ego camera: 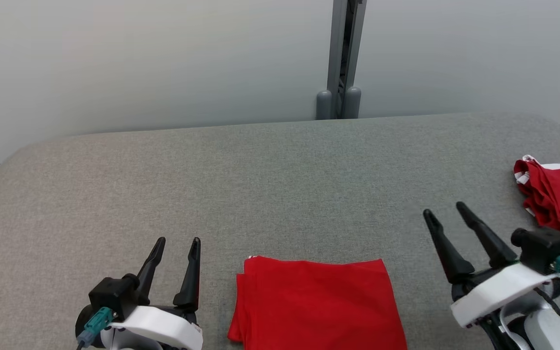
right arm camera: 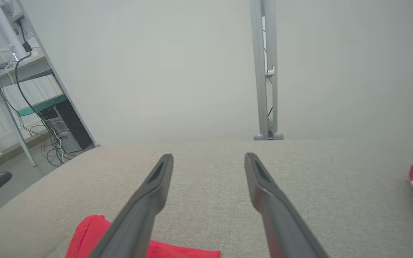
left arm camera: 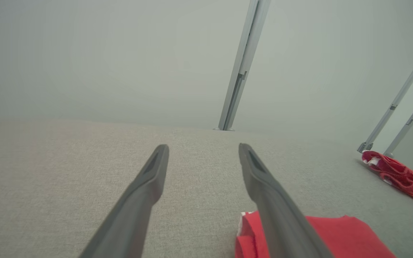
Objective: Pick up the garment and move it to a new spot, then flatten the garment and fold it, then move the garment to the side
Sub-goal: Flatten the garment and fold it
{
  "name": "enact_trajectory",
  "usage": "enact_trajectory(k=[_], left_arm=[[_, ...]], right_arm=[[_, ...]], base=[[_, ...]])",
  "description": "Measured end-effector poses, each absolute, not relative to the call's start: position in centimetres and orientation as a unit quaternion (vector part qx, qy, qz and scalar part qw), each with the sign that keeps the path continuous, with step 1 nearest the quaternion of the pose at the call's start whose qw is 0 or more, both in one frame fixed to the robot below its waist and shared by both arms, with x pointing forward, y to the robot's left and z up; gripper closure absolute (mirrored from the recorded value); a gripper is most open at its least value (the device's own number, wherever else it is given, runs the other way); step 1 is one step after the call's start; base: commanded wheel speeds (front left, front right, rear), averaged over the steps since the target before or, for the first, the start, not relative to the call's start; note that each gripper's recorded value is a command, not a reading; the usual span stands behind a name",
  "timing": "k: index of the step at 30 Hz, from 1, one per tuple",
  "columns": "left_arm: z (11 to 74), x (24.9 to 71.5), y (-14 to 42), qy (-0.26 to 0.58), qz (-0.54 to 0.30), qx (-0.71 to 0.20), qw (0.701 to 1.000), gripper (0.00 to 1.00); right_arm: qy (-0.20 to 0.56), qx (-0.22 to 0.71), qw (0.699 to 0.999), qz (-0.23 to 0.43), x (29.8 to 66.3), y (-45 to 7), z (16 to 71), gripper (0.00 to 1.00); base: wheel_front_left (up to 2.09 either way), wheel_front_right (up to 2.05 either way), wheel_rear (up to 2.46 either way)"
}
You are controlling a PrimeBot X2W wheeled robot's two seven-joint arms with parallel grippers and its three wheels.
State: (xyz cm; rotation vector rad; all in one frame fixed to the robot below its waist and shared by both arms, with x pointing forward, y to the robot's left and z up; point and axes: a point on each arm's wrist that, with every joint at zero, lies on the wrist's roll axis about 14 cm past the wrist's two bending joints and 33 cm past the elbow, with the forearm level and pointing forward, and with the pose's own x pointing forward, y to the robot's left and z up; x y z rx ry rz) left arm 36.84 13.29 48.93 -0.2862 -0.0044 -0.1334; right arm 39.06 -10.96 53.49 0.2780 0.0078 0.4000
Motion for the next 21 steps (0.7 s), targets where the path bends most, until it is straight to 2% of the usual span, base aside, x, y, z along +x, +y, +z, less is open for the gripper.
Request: enact_trajectory(k=[5,9,12,15,21], left_arm=[[49.2,36.8,13.2,-0.006,-0.066,-0.155,0.986,0.00],[49.3,36.6,13.5,-0.009,-0.059,-0.156,0.986,0.00],[49.3,36.3,13.6,-0.010,-0.058,-0.156,0.986,0.00],[49.8,36.3,14.1,-0.020,-0.051,-0.155,0.986,0.00],[50.1,35.7,14.4,-0.026,-0.049,-0.154,0.987,0.00]], right_arm=[[-0.067,0.084,0.983,0.149,38.3,-14.3,55.3,0.00],[-0.094,0.087,0.986,0.109,37.4,-15.9,55.7,0.00],[-0.108,0.036,0.988,0.104,36.9,-16.3,55.9,0.00],[-0.109,0.060,0.989,0.079,36.5,-16.7,55.5,0.00],[-0.106,0.045,0.990,0.085,36.3,-15.7,55.1,0.00]], base=[[0.00,0.00,0.00],[0.00,0.00,0.00],[0.00,0.00,0.00],[0.00,0.00,0.00],[0.00,0.00,0.00]])
